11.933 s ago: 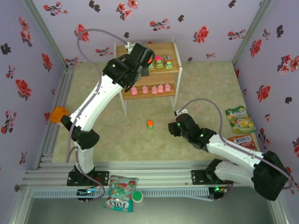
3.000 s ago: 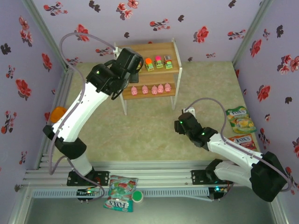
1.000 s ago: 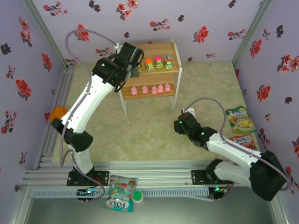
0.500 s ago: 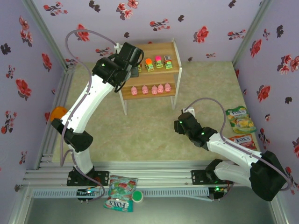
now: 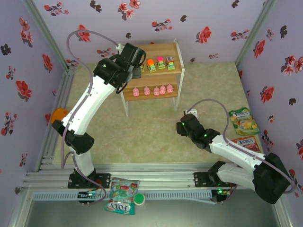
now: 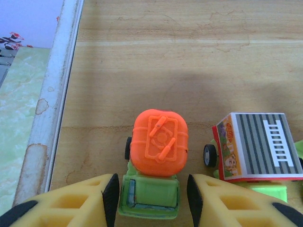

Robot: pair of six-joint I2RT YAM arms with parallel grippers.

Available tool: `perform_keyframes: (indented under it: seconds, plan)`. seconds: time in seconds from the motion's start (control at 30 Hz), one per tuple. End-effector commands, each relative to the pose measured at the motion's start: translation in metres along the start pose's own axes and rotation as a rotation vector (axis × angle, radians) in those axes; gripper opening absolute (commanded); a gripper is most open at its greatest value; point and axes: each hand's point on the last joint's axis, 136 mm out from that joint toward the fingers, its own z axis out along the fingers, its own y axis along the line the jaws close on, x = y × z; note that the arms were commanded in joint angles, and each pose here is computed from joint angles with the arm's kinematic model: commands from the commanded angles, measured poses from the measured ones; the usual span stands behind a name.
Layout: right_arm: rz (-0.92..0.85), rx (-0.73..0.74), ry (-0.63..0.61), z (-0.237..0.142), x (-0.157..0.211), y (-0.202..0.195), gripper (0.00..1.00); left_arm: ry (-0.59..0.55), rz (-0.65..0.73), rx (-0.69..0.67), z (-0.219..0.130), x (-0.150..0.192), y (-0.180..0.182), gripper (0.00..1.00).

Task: Place and organize the plastic toys onto the shelf

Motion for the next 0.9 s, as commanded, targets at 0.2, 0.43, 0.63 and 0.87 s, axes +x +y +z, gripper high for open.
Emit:
perform_keyframes:
  seconds: [0.2,0.43,0.63,0.87]
  plan:
    - [0.022,-0.014,-0.023,-0.002,-0.008,0.002,0.61,-0.055,-0.028,0.043,-0.019,-0.017,-0.002,0.47]
    - [0.022,-0.013,-0.023,-0.002,-0.007,0.002,0.61,-0.071,-0.032,0.048,-0.026,-0.021,-0.001,0.47]
    - [0.021,-0.014,-0.021,-0.002,-0.007,0.002,0.61,-0.085,-0.033,0.056,-0.032,-0.025,-0.002,0.47]
    - [0.021,-0.014,-0.021,-0.002,-0.007,0.002,0.62,-0.126,-0.006,0.042,-0.046,-0.03,-0.002,0.47]
